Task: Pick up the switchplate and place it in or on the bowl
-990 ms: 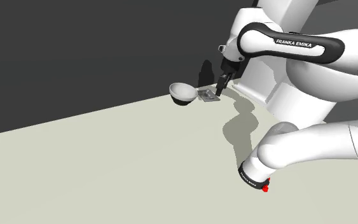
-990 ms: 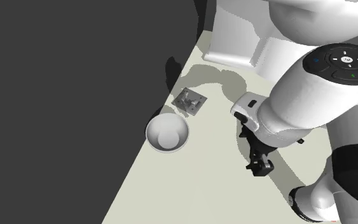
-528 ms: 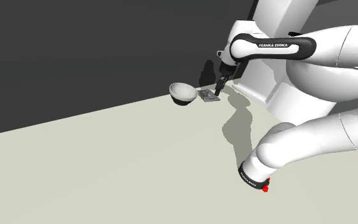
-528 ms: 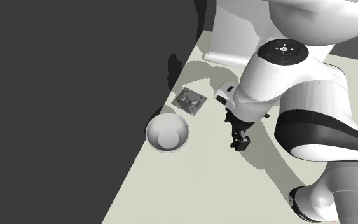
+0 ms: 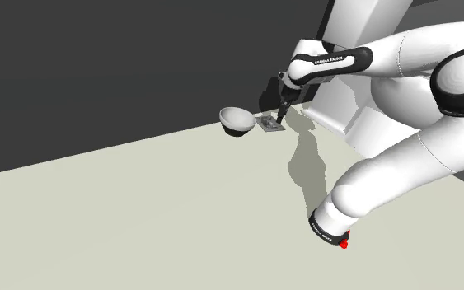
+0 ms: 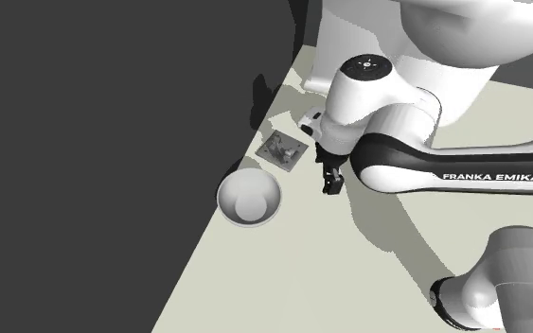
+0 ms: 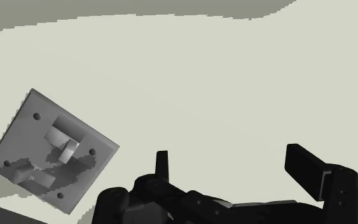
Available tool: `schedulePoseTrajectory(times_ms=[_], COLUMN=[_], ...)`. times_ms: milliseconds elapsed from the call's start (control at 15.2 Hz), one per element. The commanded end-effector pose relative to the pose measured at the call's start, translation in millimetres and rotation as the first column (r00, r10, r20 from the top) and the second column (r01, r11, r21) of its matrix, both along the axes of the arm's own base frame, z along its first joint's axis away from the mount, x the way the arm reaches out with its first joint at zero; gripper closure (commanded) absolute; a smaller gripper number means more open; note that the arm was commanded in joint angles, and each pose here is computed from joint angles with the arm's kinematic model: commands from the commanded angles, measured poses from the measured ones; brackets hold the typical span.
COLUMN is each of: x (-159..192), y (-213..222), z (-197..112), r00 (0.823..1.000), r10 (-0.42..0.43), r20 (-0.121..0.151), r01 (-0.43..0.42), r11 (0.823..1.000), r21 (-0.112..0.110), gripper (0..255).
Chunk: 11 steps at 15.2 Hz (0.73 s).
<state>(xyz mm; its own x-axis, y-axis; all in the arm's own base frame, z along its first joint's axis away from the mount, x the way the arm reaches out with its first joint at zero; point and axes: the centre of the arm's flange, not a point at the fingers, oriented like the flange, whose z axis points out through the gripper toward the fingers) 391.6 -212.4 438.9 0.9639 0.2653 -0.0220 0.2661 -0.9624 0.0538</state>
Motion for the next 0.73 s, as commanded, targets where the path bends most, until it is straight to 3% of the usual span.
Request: schedulePoseTrajectory(times_ms=[0,660], x=[11,67], y=[-21,-124], z=[-13,-74], r00=[1.000,0.998], r10=[0.013,0.067], r20=[0.003,0.016], r01=[-0.013,-0.067], r11=[1.000,0.998], r21=[0.000,0.006], gripper=[0,0])
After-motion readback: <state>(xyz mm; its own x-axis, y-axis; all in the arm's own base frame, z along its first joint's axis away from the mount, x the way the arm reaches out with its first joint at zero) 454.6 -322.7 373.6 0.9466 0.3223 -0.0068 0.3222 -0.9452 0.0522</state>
